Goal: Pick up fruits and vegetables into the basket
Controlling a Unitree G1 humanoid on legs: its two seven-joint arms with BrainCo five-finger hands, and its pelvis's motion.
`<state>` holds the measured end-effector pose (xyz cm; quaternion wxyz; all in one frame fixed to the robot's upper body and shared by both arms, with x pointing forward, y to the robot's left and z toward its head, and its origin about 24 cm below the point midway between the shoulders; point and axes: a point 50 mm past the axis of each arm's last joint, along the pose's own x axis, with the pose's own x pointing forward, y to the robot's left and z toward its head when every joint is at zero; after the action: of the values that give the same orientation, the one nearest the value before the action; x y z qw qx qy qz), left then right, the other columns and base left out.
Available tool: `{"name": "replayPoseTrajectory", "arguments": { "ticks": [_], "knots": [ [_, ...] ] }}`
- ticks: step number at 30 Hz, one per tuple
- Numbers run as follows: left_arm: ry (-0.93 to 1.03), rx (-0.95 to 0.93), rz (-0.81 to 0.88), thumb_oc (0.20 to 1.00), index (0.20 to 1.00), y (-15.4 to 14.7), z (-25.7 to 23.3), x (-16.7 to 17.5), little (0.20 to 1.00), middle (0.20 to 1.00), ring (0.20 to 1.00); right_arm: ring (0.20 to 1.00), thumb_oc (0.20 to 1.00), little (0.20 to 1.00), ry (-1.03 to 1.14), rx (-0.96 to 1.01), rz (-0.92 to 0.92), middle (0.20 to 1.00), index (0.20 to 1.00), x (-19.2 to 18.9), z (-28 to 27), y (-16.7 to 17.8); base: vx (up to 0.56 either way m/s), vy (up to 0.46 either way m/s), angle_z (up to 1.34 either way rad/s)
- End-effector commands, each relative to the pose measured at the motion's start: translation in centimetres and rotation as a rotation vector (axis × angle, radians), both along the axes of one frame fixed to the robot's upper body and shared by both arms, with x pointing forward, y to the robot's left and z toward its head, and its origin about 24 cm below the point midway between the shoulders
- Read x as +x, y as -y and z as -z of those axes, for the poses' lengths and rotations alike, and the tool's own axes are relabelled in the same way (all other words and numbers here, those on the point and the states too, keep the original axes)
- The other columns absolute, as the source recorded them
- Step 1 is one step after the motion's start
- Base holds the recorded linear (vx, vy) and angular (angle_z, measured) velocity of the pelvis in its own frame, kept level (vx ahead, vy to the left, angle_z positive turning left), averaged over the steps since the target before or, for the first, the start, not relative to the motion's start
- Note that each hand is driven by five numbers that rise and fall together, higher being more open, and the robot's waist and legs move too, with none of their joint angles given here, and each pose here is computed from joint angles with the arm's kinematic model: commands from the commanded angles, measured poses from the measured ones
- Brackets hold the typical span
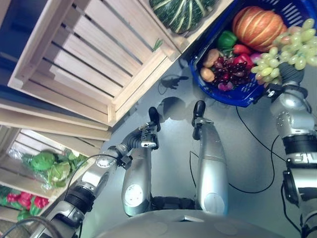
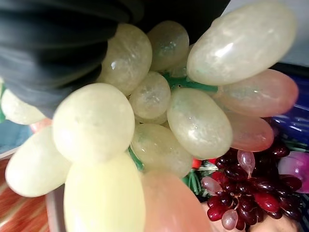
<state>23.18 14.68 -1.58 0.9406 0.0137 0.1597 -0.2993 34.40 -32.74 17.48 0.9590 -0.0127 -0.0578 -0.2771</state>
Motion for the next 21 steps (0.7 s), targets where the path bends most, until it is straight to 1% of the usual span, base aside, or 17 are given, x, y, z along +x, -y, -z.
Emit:
{"name": "replayPoseTrajectory", "arguments": {
  "ticks": [1,4,6,9,13,15,16,19,21],
  "knots": [
    [-0.083,-0.098,0.021,1.000,1.000,1.1,1.5,-3.0,1.000,1.000,1.000,0.200,0.200,0.200,0.064,-0.052,0.047,0.200,0.200,-0.6,-3.7,2.5,0.01,-0.088,0.10],
    [-0.065,-0.091,0.017,1.000,1.000,0.8,1.8,-3.6,1.000,1.000,1.000,0.200,0.200,0.200,0.071,0.006,0.058,0.200,0.200,-0.4,-3.9,3.4,0.02,-0.083,0.09],
    [-0.069,-0.101,0.031,1.000,1.000,0.8,1.9,-3.9,1.000,1.000,1.000,0.200,0.200,0.200,0.052,0.001,0.063,0.200,0.200,-0.3,-4.2,3.8,0.02,-0.063,0.14],
    [-0.070,-0.118,0.031,1.000,1.000,0.6,1.9,-4.2,1.000,1.000,1.000,0.200,0.200,0.200,0.019,-0.007,0.048,0.200,0.200,-0.2,-4.4,4.2,0.01,-0.068,0.11],
    [-0.061,-0.096,0.018,1.000,1.000,0.2,1.8,-4.4,1.000,1.000,1.000,0.200,0.200,0.200,-0.010,0.041,-0.001,0.200,0.200,0.1,-4.1,4.2,-0.01,-0.087,0.09],
    [-0.055,-0.089,0.012,1.000,1.000,-0.1,1.8,-4.4,1.000,1.000,1.000,0.200,0.200,0.200,-0.014,0.104,-0.036,0.200,0.200,0.2,-3.8,4.1,-0.02,-0.092,0.06],
    [-0.038,-0.092,0.014,1.000,1.000,-0.2,1.6,-4.3,1.000,1.000,1.000,0.200,0.200,0.200,-0.002,0.205,-0.072,0.200,0.200,0.5,-3.3,4.0,-0.02,-0.084,0.06],
    [-0.025,-0.099,0.004,1.000,1.000,-0.3,1.4,-4.2,1.000,1.000,1.000,0.200,0.200,0.200,0.034,0.363,-0.117,0.200,0.200,0.5,-2.2,4.0,-0.02,-0.061,0.06],
    [-0.025,-0.093,0.003,1.000,1.000,-0.3,1.4,-4.2,1.000,1.000,1.000,0.200,0.200,0.200,0.052,0.408,-0.126,0.200,0.200,0.5,-1.9,4.0,-0.02,-0.035,0.04]
  ]
}}
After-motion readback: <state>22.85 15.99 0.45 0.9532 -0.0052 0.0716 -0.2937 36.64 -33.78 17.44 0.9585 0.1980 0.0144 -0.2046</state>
